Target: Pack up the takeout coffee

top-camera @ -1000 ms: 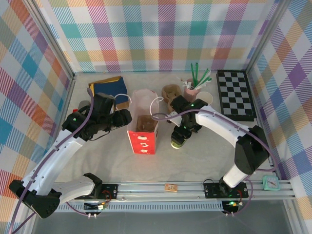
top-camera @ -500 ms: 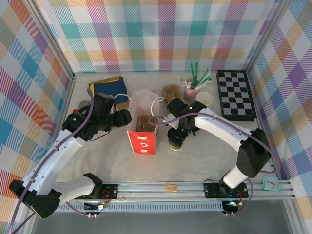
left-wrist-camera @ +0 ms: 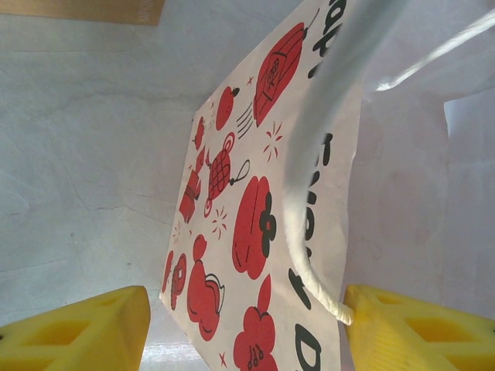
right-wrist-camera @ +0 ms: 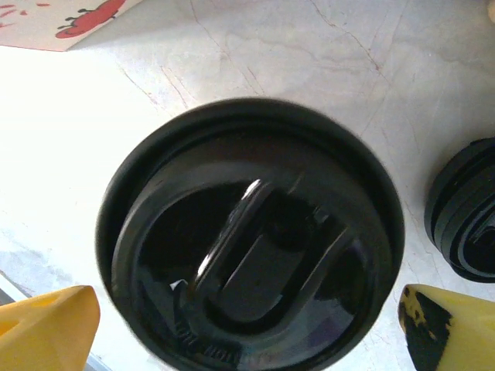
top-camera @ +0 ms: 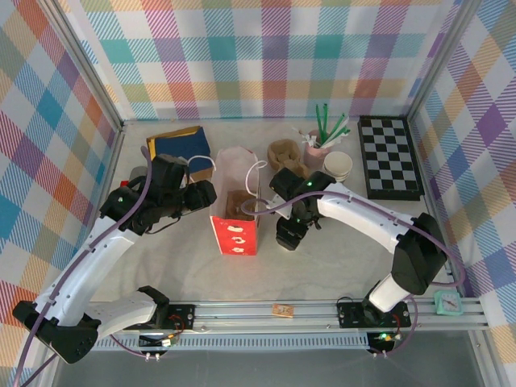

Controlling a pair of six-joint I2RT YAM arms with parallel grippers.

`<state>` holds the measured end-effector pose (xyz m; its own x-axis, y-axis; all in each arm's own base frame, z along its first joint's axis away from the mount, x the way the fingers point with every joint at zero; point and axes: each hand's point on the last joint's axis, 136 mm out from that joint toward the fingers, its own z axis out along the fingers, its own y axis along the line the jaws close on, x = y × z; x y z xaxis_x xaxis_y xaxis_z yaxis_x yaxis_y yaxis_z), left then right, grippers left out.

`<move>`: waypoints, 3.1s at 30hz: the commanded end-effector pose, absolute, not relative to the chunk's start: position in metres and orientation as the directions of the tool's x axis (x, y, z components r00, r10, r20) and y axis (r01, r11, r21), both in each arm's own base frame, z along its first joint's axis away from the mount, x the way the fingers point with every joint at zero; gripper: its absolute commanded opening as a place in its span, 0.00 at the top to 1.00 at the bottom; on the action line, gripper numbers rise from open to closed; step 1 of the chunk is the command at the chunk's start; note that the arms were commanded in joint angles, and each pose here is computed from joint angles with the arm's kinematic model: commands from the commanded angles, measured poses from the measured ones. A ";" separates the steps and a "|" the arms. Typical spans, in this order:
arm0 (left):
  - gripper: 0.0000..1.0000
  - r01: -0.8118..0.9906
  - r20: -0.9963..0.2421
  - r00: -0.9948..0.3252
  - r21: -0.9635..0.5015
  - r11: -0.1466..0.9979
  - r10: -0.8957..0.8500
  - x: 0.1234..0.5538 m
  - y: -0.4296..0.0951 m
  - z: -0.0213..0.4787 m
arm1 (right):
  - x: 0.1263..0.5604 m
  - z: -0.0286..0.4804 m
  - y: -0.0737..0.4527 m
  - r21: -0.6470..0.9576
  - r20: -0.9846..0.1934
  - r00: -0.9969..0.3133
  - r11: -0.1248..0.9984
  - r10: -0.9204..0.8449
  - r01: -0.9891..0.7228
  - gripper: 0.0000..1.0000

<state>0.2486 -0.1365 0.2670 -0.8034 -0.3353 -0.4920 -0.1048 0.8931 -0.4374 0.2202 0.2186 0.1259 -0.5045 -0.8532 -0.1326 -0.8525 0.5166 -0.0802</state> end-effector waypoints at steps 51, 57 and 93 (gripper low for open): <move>0.35 -0.112 -0.503 -0.793 -0.433 0.894 -0.343 0.249 -0.132 0.266 | 0.223 0.080 0.224 -0.013 -0.072 -0.571 0.573 -0.818 -0.820 0.01; 0.35 -0.112 -0.500 -0.795 -0.437 0.893 -0.344 0.249 -0.133 0.265 | 0.226 0.073 0.224 -0.018 -0.065 -0.590 0.592 -0.805 -0.806 0.01; 0.38 -0.107 -0.507 -0.790 -0.439 0.892 -0.345 0.249 -0.133 0.269 | 0.232 0.061 0.217 -0.070 -0.066 -0.643 0.646 -0.763 -0.760 0.23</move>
<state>0.2478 -0.1347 0.2629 -0.8036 -0.3350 -0.4920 -0.1100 0.8959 -0.4304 0.2345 0.2240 0.0681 -0.6250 -0.7741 -0.1008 -0.7729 0.6317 -0.0593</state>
